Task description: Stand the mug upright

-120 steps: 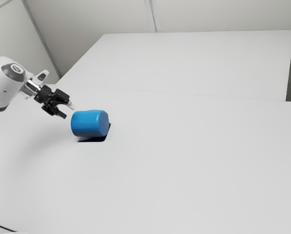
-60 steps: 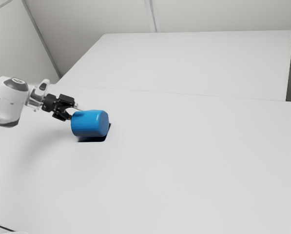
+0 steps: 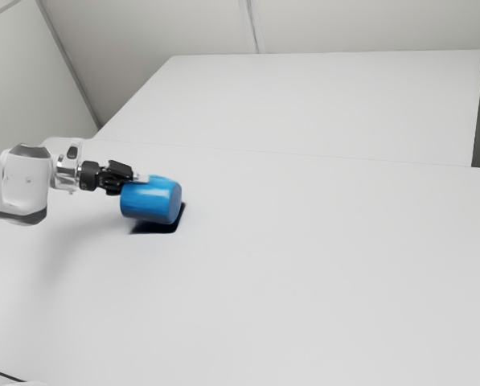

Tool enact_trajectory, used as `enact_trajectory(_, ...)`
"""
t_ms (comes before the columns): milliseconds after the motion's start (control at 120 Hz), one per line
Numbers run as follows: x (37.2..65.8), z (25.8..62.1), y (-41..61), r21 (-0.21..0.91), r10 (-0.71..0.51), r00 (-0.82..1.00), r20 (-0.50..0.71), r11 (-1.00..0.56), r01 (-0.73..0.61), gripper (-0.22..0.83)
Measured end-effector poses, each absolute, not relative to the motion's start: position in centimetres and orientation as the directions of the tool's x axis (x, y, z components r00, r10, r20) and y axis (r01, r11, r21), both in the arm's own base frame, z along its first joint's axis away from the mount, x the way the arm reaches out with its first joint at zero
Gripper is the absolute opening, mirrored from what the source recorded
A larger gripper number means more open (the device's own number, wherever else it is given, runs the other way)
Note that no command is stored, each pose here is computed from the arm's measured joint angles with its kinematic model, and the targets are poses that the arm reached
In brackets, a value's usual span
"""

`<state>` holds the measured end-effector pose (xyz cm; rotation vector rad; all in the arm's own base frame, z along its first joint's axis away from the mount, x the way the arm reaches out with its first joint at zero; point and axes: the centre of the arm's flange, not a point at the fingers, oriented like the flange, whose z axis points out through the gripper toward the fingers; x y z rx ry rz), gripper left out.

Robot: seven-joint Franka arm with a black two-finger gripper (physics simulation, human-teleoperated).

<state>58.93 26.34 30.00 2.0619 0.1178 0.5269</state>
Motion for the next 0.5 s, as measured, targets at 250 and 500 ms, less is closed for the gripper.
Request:
enact_trajectory(250, 59.2, 32.8, 25.6, 0.798, 0.245, 0.879, 0.409, -0.564, -0.214, -0.11)
enact_trajectory(500, 59.0, 39.9, 22.9, 0.698, 0.117, 0.849, 0.515, -0.631, -0.337, -0.16)
